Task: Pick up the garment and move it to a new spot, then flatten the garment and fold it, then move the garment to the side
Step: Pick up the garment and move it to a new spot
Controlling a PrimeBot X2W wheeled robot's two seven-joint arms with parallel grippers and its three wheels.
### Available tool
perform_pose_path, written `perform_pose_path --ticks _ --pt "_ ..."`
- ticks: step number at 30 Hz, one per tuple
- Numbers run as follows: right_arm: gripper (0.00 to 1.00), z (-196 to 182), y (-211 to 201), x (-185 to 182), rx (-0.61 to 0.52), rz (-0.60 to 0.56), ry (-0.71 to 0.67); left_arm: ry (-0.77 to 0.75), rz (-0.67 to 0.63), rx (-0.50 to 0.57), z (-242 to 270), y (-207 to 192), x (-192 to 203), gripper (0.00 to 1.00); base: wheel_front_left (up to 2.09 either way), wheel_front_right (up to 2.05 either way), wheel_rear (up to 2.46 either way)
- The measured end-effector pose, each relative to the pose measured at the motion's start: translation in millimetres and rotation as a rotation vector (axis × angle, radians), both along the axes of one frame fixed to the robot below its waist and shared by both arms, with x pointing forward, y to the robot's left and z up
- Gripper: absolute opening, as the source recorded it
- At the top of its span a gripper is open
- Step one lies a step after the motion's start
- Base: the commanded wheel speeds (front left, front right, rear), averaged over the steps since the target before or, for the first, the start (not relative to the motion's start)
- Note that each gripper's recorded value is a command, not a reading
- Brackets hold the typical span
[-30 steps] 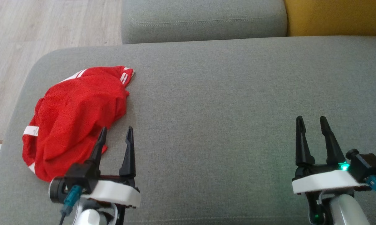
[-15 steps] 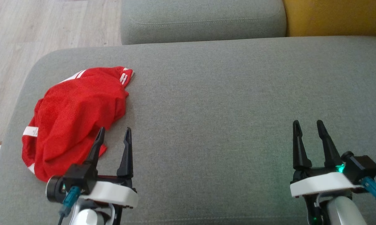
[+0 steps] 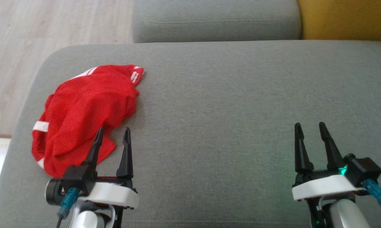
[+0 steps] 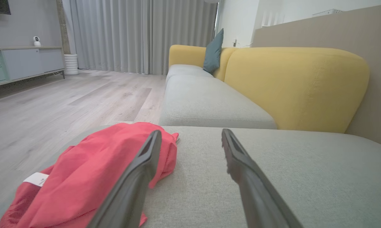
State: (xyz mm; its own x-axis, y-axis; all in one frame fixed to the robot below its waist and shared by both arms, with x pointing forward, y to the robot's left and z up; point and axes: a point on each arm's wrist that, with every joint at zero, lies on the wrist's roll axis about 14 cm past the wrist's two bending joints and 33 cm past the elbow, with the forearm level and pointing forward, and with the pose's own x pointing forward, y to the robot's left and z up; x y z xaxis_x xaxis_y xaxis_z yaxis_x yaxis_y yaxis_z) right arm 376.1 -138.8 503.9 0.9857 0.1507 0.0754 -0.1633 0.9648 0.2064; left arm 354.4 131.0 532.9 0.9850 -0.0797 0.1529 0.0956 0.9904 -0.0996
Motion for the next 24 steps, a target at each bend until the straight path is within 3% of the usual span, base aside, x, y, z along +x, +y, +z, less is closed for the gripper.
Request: perform_pose_path --ticks 24 --pt "1.0 -9.2 144.1 7.6 0.005 0.422 0.035 -0.007 0.444 -0.009 1.2 126.7 -77.6 1.0 0.0 0.0 0.0"
